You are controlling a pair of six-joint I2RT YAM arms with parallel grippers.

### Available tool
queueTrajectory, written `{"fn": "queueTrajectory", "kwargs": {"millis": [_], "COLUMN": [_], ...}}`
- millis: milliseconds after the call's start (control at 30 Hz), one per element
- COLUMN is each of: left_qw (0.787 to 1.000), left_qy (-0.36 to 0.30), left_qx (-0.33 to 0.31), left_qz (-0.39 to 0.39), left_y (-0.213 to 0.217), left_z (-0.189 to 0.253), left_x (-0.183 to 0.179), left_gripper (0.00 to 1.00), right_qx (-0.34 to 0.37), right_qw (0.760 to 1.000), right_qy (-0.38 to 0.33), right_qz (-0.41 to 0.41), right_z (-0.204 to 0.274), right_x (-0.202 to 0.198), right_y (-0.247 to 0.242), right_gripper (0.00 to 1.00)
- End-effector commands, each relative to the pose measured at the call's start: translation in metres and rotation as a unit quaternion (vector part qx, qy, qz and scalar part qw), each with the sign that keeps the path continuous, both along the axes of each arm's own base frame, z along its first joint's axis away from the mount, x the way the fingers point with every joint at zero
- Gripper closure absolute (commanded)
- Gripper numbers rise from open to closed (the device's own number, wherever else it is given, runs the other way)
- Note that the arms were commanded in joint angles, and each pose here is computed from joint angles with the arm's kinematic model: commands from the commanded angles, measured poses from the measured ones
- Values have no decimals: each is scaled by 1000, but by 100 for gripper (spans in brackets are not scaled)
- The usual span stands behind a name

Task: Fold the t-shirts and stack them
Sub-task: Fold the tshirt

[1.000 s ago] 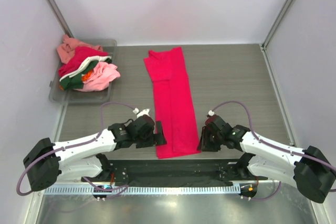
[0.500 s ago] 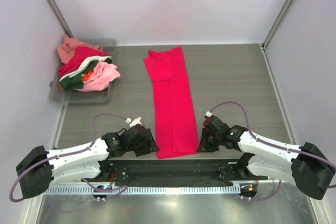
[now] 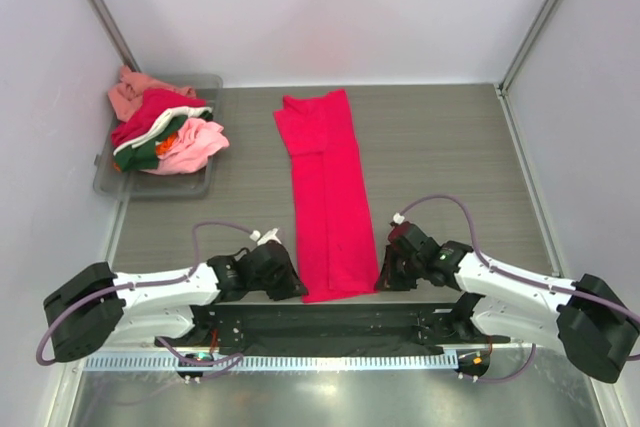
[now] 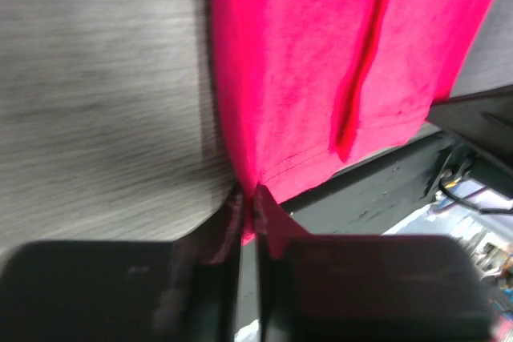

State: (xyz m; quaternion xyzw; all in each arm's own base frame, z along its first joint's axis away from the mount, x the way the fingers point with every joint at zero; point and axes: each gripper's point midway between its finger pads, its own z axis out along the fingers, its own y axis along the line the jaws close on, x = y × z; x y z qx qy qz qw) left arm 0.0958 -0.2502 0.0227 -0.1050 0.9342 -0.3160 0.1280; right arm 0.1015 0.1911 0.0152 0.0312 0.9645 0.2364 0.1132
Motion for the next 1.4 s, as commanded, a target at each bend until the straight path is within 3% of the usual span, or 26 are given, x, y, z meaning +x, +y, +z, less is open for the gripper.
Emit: {"fn": "queueTrajectory", "kwargs": {"millis": [0,333,400,500,833,1067,1367], "left_qw": [1000,995,995,991,990,985,981], "left_qy": [1,-8,-14,-13,-56,-96,-89], "left_qx": [-13,-101,-93,-132,-118,-92,-92], "left_qz": [-11,1,16,27,61,109,143], "left_y": [-6,-11,-5,-3,11,26,26], "left_z": [0,48,51,71,116,132,108], "left_x": [-6,-11,-7,10,119,198,264], "left_gripper": [100,100,100,100,100,100,100], "right_qx": [8,72,60,34,20,29,31], "right_qw": [1000,995,995,993,978,980,982], "right_qy": [7,-63,-80,-114,-205,-191,-174], "right_qz": [5,2,2,5,-36,-58,-63], "right_z": [2,66,73,90,155,142,119], "right_x": [-7,12,21,43,161,247,312], "right_y": [0,17,16,21,30,34,44], "right_gripper": [99,99,99,99,99,99,99]}}
